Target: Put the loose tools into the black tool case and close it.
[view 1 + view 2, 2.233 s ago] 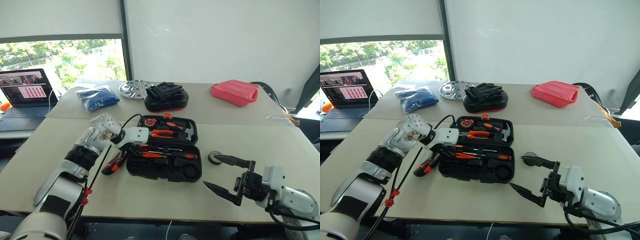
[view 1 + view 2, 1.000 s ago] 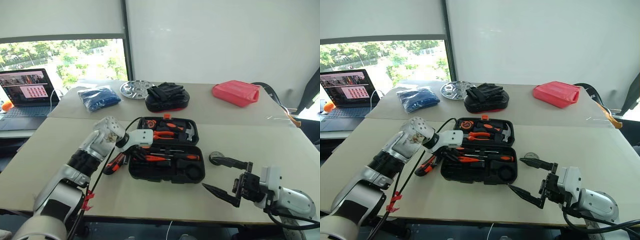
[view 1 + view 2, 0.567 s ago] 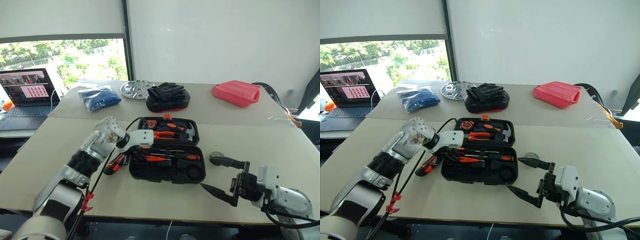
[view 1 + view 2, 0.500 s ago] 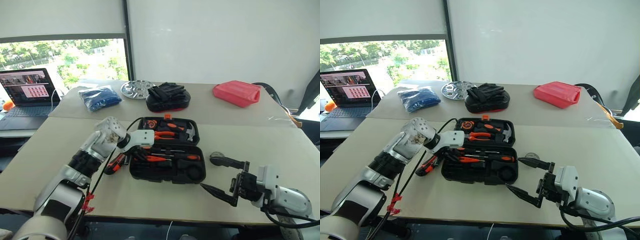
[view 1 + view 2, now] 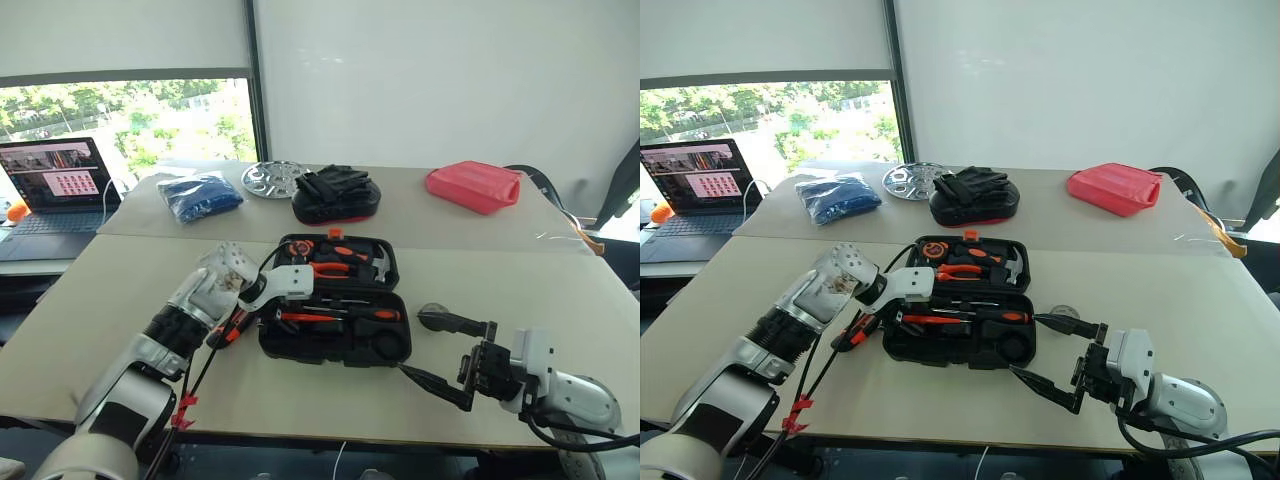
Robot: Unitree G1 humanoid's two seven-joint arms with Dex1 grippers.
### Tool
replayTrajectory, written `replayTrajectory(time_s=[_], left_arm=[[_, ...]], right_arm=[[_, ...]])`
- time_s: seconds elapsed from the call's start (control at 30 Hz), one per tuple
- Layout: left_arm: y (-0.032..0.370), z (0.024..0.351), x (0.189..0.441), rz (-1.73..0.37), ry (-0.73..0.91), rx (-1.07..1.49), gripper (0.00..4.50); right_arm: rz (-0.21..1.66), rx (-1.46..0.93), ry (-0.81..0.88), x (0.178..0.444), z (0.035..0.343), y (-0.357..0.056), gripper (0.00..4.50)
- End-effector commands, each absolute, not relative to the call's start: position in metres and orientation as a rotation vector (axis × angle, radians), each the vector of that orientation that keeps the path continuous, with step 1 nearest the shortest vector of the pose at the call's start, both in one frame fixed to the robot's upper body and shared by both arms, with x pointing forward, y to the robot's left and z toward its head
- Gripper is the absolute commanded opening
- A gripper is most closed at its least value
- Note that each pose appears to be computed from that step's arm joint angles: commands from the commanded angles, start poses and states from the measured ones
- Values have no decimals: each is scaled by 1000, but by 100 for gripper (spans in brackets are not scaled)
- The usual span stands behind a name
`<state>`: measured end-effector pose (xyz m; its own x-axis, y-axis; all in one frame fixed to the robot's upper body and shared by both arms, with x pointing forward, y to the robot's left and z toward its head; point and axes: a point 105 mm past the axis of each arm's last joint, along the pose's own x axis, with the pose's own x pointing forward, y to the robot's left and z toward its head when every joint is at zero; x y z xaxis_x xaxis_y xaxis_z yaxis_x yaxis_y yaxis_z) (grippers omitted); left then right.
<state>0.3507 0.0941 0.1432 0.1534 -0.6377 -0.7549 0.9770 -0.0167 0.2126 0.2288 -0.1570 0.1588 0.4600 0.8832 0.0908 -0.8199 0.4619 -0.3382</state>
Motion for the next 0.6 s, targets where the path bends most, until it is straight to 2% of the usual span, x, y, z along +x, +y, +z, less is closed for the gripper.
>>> replayTrajectory(time_s=[0.03, 0.13, 0.2, 0.23, 0.27, 0.4, 0.43, 0.6], left_arm=[[95, 180, 350, -1381, 354, 823, 269], [103, 186, 344, -1397, 333, 794, 269], [107, 183, 345, -1378, 327, 752, 217], [109, 181, 346, -1376, 309, 766, 206], [109, 178, 348, -1361, 292, 767, 182], [104, 162, 356, -1328, 285, 708, 26], [103, 158, 358, -1319, 281, 715, 6], [96, 149, 363, -1299, 271, 705, 6]], right_arm=[[1080, -274, -292, 226, 166, -155, 450], [1082, -274, -289, 227, 166, -155, 450], [1084, -274, -288, 228, 166, -155, 450], [1086, -274, -287, 228, 166, -155, 450], [1087, -274, -287, 229, 165, -155, 450], [1091, -272, -290, 230, 166, -153, 450], [1092, -273, -291, 230, 166, -153, 450], [1091, -275, -292, 230, 166, -154, 450]])
